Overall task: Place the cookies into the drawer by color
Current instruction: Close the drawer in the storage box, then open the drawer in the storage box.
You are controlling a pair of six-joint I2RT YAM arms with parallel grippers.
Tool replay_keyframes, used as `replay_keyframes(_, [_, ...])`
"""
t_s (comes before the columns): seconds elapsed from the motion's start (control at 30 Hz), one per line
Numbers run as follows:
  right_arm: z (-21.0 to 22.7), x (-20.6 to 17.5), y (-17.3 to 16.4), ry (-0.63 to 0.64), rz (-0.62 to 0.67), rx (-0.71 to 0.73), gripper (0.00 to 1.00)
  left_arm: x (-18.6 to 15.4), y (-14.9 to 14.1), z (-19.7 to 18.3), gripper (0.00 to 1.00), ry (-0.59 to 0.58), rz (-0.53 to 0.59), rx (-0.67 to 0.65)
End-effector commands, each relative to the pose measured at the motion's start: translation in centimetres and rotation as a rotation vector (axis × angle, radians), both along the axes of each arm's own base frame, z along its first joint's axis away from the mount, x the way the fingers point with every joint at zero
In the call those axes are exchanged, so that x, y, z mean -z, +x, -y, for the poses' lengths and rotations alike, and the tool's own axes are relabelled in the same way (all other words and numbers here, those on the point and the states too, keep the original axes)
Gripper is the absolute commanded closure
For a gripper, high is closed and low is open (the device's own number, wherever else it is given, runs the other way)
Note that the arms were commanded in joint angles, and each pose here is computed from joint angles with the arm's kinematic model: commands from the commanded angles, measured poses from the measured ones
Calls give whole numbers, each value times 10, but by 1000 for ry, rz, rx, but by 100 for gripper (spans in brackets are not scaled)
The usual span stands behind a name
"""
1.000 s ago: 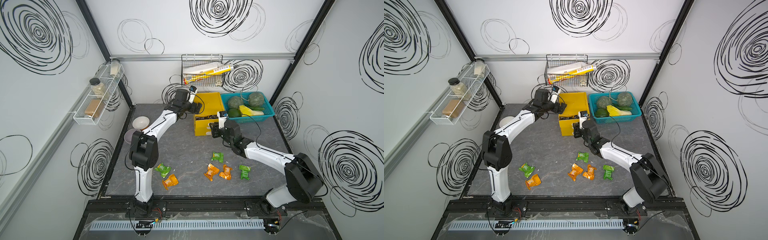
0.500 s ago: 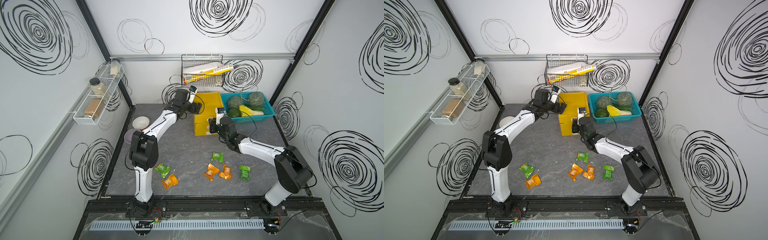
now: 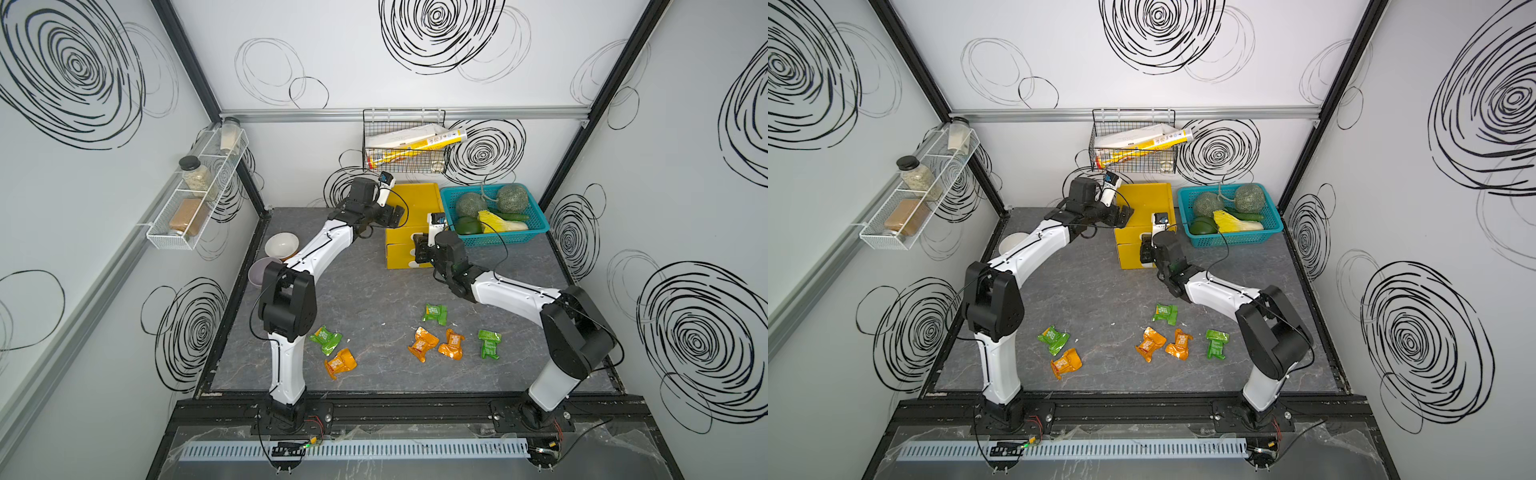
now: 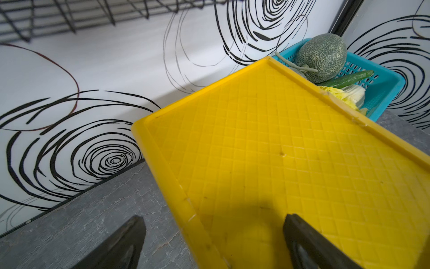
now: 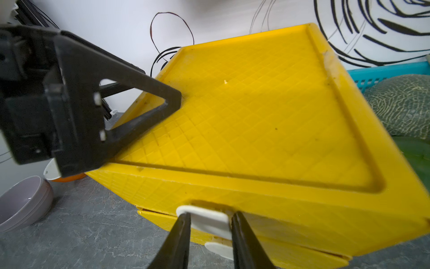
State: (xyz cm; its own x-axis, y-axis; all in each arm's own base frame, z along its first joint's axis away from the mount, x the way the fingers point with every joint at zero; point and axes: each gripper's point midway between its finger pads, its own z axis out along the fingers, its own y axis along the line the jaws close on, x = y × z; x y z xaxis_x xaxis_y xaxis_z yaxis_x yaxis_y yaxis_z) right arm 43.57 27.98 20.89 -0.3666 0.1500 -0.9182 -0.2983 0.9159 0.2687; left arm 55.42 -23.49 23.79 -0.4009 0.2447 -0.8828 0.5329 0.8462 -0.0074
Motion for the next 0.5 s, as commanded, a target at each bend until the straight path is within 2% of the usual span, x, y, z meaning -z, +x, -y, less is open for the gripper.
replay_keyframes(0.0, [1, -17, -12, 55, -10, -20, 64, 19, -15, -4, 1, 37, -83, 14])
replay_keyframes(0.23, [14, -10, -44, 176, -70, -24, 56, 22, -16, -5, 1, 43, -86, 10])
replay_keyframes(0.47, [19, 15, -60, 325, -171, -5, 48, 21, -17, -6, 1, 41, -84, 10])
